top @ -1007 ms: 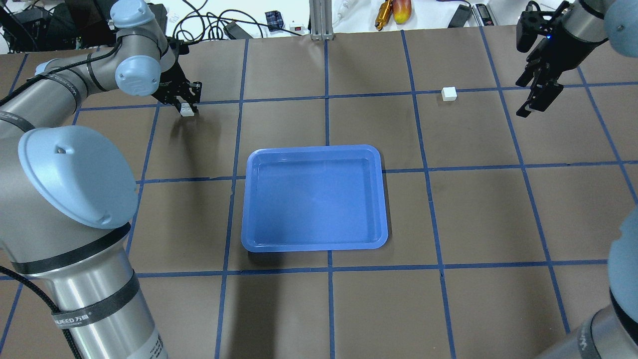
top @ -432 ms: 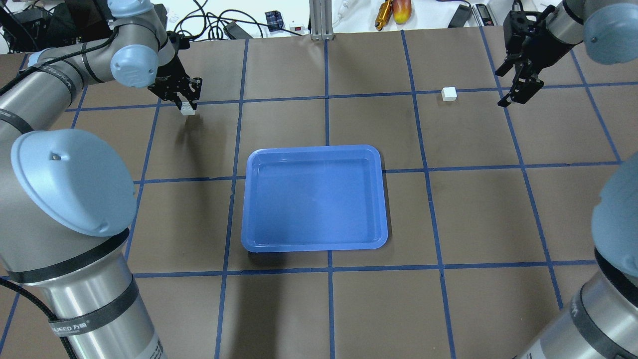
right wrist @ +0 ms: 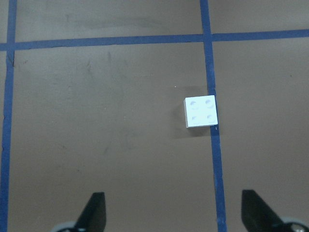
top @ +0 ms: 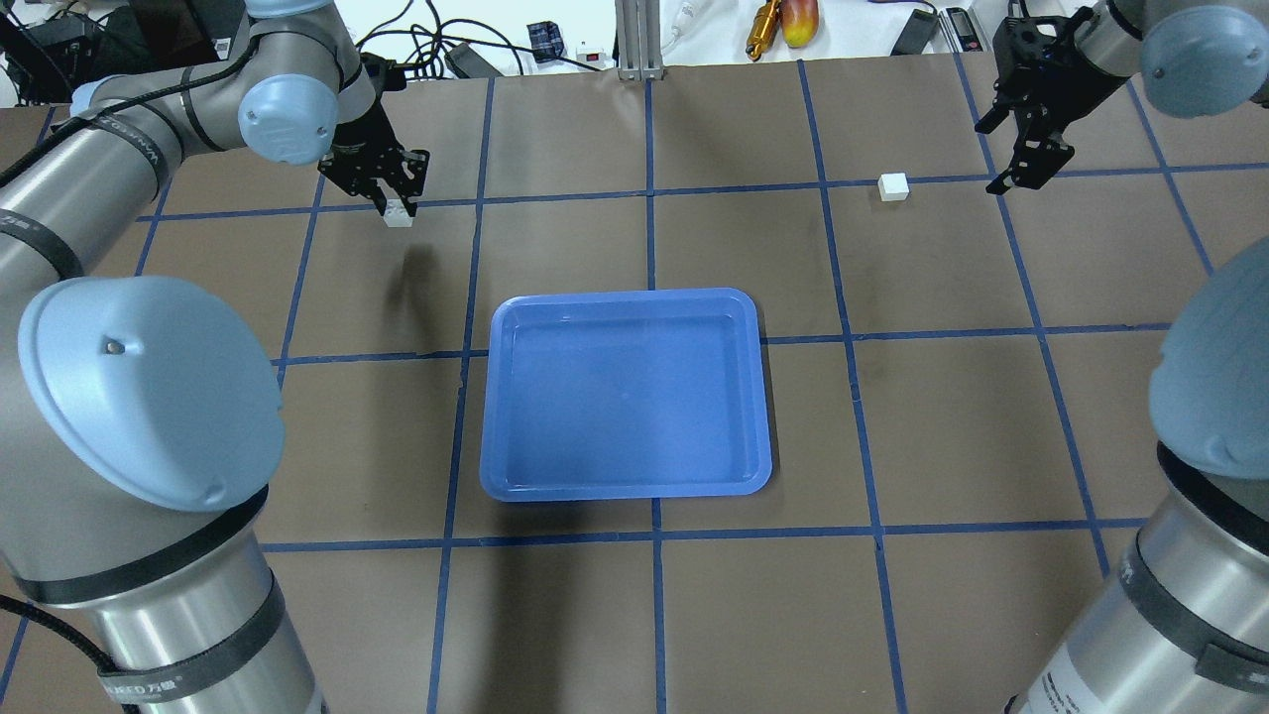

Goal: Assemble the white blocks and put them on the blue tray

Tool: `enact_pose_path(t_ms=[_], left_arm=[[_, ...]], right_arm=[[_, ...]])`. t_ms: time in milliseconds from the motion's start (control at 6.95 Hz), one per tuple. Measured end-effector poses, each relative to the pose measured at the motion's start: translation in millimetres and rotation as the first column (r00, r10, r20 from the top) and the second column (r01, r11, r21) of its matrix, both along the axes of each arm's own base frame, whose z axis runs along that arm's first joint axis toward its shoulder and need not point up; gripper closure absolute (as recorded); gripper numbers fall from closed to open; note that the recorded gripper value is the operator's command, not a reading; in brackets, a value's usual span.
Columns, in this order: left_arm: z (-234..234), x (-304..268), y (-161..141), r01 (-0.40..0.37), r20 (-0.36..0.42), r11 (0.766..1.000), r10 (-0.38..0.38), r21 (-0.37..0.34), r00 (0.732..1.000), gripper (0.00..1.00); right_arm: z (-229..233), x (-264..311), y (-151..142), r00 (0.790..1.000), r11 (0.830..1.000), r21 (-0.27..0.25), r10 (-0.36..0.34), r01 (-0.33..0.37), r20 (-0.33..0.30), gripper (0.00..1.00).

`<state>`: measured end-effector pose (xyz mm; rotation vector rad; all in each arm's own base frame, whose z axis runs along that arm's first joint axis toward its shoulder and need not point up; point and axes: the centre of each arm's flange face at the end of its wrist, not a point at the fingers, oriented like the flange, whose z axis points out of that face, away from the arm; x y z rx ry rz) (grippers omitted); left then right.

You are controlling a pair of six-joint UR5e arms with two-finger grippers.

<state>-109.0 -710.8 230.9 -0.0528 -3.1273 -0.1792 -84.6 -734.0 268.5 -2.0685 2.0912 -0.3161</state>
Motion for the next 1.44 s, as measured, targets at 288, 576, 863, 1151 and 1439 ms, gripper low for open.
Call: enact_pose_path(t_ms=[288, 576, 863, 1151, 1439], left_arm=[[7, -61, 65, -0.038, 0.007, 0.999, 0.038, 0.01, 0.999, 0.72], [26, -135, 120, -0.082, 0.016, 0.996, 0.082, -0.037, 0.996, 0.72], [17, -196, 168, -0.088, 0.011, 0.993, 0.089, -0.076, 0.996, 0.72], [-23, -210, 201, -0.074, -0.02, 0.986, 0.071, -0.153, 0.997, 0.72], [-44, -214, 213, -0.101, -0.028, 0.982, 0.098, -0.159, 0.995, 0.72]], right_arm=[[-24, 4, -12, 0.999, 0.999, 0.021, 0.043, -0.043, 0.022, 0.03], [-46, 16, -21, 0.996, 0.996, 0.03, 0.084, -0.085, 0.04, 0.04], [-61, 30, -26, 0.991, 0.995, 0.026, 0.094, -0.097, 0.094, 0.04], [-76, 32, -35, 0.986, 0.995, 0.024, 0.088, -0.093, 0.14, 0.06], [-88, 30, -45, 0.984, 0.996, 0.033, 0.078, -0.084, 0.159, 0.07]])
